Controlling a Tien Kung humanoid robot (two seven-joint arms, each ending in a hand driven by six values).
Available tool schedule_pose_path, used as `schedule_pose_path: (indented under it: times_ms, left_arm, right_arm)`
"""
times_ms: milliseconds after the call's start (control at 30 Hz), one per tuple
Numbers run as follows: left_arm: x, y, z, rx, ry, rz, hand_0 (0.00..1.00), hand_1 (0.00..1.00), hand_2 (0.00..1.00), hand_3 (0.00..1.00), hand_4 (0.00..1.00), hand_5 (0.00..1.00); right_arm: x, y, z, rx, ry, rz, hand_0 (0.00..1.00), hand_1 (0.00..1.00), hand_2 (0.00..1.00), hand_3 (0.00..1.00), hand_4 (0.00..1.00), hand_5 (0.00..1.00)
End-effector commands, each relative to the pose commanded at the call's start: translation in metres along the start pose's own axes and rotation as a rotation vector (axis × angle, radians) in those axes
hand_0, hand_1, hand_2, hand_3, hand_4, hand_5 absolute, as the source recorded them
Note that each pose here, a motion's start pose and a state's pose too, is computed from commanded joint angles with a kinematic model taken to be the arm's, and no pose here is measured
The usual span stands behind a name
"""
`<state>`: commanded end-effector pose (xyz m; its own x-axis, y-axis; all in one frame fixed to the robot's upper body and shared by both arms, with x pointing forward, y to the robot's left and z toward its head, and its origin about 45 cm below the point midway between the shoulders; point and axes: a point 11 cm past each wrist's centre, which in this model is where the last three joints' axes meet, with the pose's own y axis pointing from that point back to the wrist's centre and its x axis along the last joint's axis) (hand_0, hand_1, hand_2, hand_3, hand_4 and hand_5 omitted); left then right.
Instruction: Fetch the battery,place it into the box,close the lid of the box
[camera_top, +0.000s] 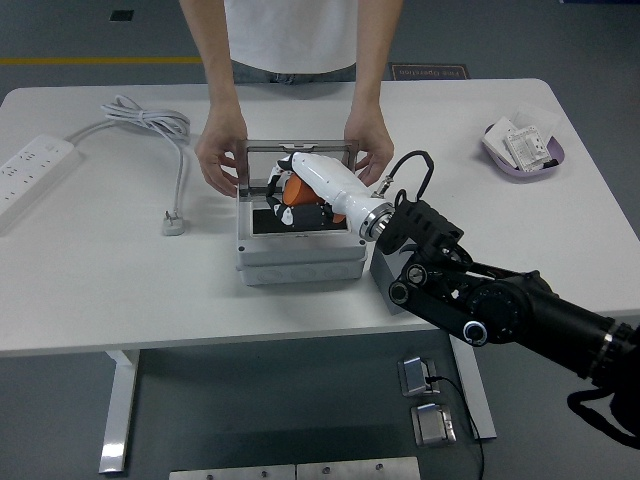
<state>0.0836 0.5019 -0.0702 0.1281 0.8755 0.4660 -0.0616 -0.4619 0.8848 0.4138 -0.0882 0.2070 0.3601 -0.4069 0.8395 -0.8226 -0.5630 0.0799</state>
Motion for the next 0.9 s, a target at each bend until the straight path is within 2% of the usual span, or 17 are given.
schedule_pose_path:
  times_ms: [267,600,633,800,833,900]
  left_arm:
    - [0.002,0.000,0.001,0.002,-0.007,0.004,0.630,0.705,0.617,0.587,0.610,0.146]
    - [0.004,0.001,0.005,-0.004,-0.016,0.007,0.630,0.705,0.617,0.587,0.610,0.148]
    - [0.004,0.001,0.006,-0.005,-0.017,0.006,0.630,0.705,0.617,0.587,0.611,0.148]
    - [0.003,0.001,0.007,-0.008,-0.019,0.006,0.630,0.705,0.617,0.587,0.611,0.148]
    - [0.004,0.001,0.007,-0.008,-0.019,0.007,0.629,0.705,0.617,0.587,0.609,0.147]
    - [0.004,0.001,0.008,-0.009,-0.020,0.007,0.629,0.705,0.617,0.587,0.609,0.147]
  right_arm:
    - [-0.011,-0.013,0.004,-0.020,0.036,-0.032,0.095,0.184,0.328,0.346,0.179,0.002]
    - [-0.008,-0.017,0.007,-0.015,0.009,-0.033,0.097,0.184,0.328,0.346,0.181,0.002]
    - [-0.008,-0.017,0.008,-0.017,0.010,-0.037,0.124,0.206,0.337,0.377,0.258,0.002]
    - [-0.011,-0.017,0.011,-0.028,0.009,-0.055,0.124,0.206,0.337,0.377,0.258,0.002]
    - [-0.012,-0.016,0.011,-0.029,0.010,-0.057,0.292,0.358,0.453,0.555,0.803,0.273]
    - [-0.012,-0.016,0.012,-0.031,0.010,-0.059,0.292,0.358,0.453,0.555,0.803,0.273]
